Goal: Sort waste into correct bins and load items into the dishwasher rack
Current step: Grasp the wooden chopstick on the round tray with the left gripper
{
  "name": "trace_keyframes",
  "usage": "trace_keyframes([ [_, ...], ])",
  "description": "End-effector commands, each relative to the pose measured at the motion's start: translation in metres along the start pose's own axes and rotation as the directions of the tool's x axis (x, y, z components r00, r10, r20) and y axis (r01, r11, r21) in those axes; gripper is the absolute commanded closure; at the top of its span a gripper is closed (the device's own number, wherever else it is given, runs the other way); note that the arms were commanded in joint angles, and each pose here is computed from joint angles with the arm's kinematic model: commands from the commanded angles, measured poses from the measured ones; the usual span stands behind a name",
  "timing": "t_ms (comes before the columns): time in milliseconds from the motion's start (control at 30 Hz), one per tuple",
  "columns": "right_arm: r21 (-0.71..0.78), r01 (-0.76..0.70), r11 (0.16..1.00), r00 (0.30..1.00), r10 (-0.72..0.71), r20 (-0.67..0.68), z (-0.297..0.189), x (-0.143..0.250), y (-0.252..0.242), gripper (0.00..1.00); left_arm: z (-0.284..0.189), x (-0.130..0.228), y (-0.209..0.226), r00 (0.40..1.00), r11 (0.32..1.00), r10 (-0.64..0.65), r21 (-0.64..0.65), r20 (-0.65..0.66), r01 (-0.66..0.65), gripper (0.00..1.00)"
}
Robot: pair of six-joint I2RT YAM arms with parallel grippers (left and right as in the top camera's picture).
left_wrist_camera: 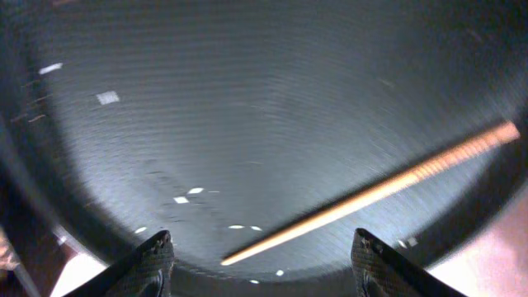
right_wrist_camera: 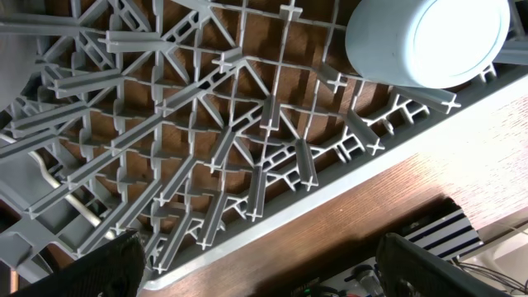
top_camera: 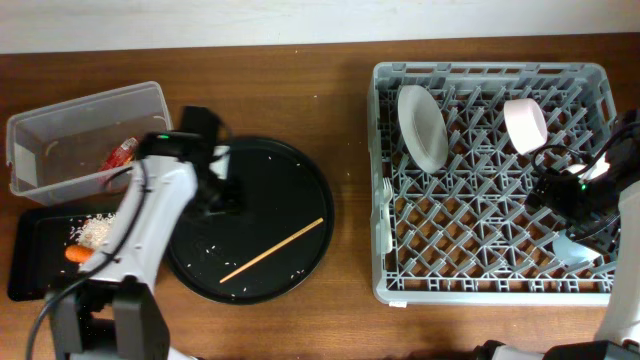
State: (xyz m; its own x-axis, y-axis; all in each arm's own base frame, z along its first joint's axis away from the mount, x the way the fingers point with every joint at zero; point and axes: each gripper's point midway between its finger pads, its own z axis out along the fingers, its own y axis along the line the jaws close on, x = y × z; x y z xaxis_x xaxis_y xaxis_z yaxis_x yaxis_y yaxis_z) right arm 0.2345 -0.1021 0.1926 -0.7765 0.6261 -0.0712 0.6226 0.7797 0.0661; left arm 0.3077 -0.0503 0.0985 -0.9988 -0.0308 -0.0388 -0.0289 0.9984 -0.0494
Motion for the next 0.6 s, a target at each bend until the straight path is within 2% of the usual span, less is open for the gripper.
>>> trace_keyframes([
  [0,-0.011,0.000,1.000,1.000,0.000,0.011,-0.004,-0.002,0.002,0.08,0.016,0.017,-0.045,0.969,0.970,0.242,0.006,-0.056,-0.242,0.28],
  [167,-0.007,0.000,1.000,1.000,0.000,0.013,-0.004,-0.002,0.001,0.07,0.070,0.050,-0.083,0.886,0.912,0.395,-0.017,-0.245,-0.411,0.26],
  [333,-0.007,0.000,1.000,1.000,0.000,0.013,-0.004,-0.002,0.001,0.07,0.108,0.059,-0.072,0.832,0.870,0.419,-0.100,-0.364,-0.482,0.27],
  [367,-0.007,0.000,1.000,1.000,0.000,0.012,-0.004,-0.002,0.001,0.07,0.115,0.061,-0.071,0.825,0.870,0.415,-0.100,-0.383,-0.483,0.32],
  [433,-0.007,0.000,1.000,1.000,0.000,0.012,-0.004,-0.002,0.001,0.07,0.122,0.065,-0.069,0.816,0.868,0.409,-0.102,-0.409,-0.486,0.60],
  [467,-0.007,0.000,1.000,1.000,0.000,0.012,-0.004,-0.002,0.001,0.07,0.122,0.064,-0.068,0.816,0.866,0.409,-0.108,-0.409,-0.488,0.66],
  [533,-0.007,0.000,1.000,1.000,0.000,0.012,-0.004,-0.002,0.001,0.07,0.121,0.060,-0.062,0.818,0.853,0.409,-0.147,-0.405,-0.500,0.87],
  [567,-0.007,0.000,1.000,1.000,0.000,0.011,-0.004,-0.001,0.001,0.08,0.120,0.058,-0.060,0.818,0.849,0.409,-0.160,-0.403,-0.504,0.94],
])
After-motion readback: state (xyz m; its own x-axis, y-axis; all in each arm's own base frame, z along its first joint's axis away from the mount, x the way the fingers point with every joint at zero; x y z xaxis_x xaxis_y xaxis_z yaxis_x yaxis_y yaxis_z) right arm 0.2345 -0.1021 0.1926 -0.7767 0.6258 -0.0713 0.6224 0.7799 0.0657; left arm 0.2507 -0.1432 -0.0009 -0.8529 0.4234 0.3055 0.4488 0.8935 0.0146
